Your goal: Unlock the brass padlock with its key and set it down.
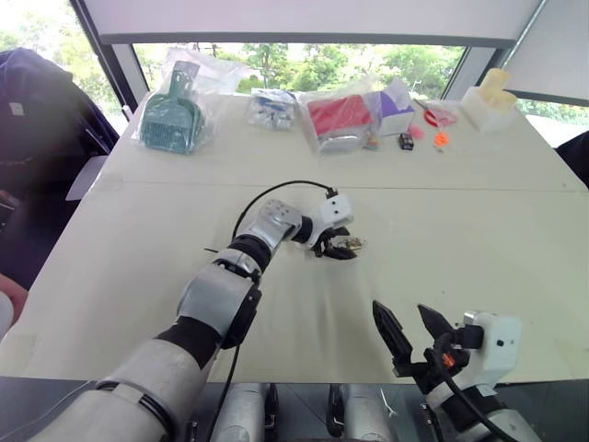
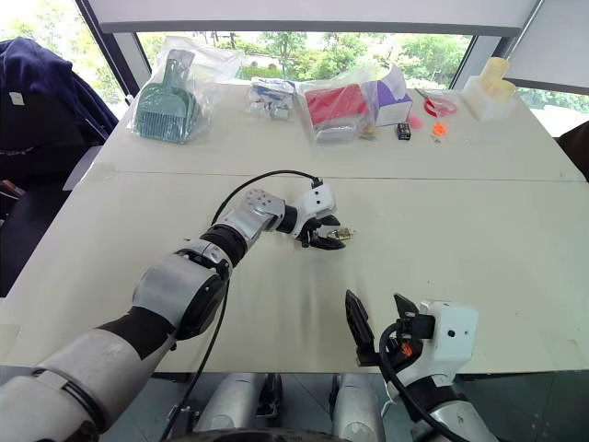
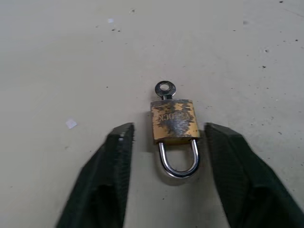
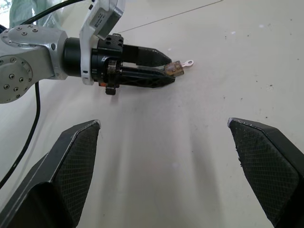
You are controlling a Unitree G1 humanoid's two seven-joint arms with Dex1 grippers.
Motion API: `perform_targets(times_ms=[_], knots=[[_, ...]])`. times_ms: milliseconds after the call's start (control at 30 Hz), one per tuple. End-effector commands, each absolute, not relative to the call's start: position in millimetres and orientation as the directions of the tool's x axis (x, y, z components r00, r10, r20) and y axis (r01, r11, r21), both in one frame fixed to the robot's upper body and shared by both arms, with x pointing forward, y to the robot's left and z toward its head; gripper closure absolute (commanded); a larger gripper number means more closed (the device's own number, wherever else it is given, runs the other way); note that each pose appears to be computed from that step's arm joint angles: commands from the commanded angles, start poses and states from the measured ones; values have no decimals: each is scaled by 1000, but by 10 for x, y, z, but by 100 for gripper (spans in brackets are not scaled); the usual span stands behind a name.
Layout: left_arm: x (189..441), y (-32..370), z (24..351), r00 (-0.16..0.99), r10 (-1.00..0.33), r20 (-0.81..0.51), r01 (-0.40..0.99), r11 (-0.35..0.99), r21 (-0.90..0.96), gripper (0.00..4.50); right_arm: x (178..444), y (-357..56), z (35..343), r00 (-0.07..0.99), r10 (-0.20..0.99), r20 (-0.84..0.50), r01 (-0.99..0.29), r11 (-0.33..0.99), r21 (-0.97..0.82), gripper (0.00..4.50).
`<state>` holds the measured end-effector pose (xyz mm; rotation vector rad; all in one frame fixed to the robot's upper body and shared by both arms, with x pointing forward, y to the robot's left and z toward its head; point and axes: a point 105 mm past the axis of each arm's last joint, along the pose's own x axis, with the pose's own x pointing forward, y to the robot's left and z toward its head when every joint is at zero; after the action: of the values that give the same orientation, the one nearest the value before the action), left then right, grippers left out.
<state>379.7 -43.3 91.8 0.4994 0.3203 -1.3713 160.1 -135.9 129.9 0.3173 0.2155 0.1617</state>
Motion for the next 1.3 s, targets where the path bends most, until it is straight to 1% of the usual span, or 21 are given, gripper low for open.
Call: perform_targets(times_ms=[33,67,200,267,333,400,467,567,667,767,867,1000,1100,1300], knots=[[3744,-451,787,170,-839,-516,985,126,120,341,1612,-1335,1395,968,203,-149,-142,929,340,0],[3744,-460,777,177,-839,-514,984,131,123,370,1616,-1335,1396,968,204,-149,-143,929,340,0],[3743,-490,773,194,-848,-494,980,141,142,370,1639,-1330,1397,966,211,-151,-150,929,339,0],[3762,-484,843,199,-867,-457,977,138,164,370,1652,-1330,1396,963,218,-155,-155,926,343,0],[3794,-449,987,191,-896,-400,976,130,174,370,1671,-1343,1407,961,228,-159,-160,921,356,0],[3796,-398,1185,145,-931,-334,977,82,196,370,1714,-1382,1459,961,234,-145,-166,912,375,0],[3767,-352,1406,77,-961,-267,974,15,228,370,1802,-1447,1610,970,229,-78,-172,881,440,0],[3674,-263,1682,-28,-979,-202,938,-95,333,370,1972,-1559,1831,976,216,14,-190,827,529,0],[3585,-164,1893,-82,-987,-141,906,-133,403,370,2142,-1602,1972,970,228,81,-231,771,593,0],[3467,-92,2038,-93,-991,-98,876,-129,466,370,2302,-1612,2084,961,239,137,-269,716,644,0],[3358,-85,2186,-75,-996,-49,849,-89,521,370,2447,-1589,2188,952,247,182,-303,661,687,0],[3250,-127,2354,-55,-998,9,822,-40,567,370,2584,-1535,2244,944,258,207,-326,619,715,0],[3193,-161,2404,-50,-999,21,792,-27,610,370,2641,-1476,2258,938,269,220,-341,588,733,0],[3212,-185,2481,-29,-999,45,780,6,626,370,2681,-1410,2293,929,275,248,-362,541,759,0]])
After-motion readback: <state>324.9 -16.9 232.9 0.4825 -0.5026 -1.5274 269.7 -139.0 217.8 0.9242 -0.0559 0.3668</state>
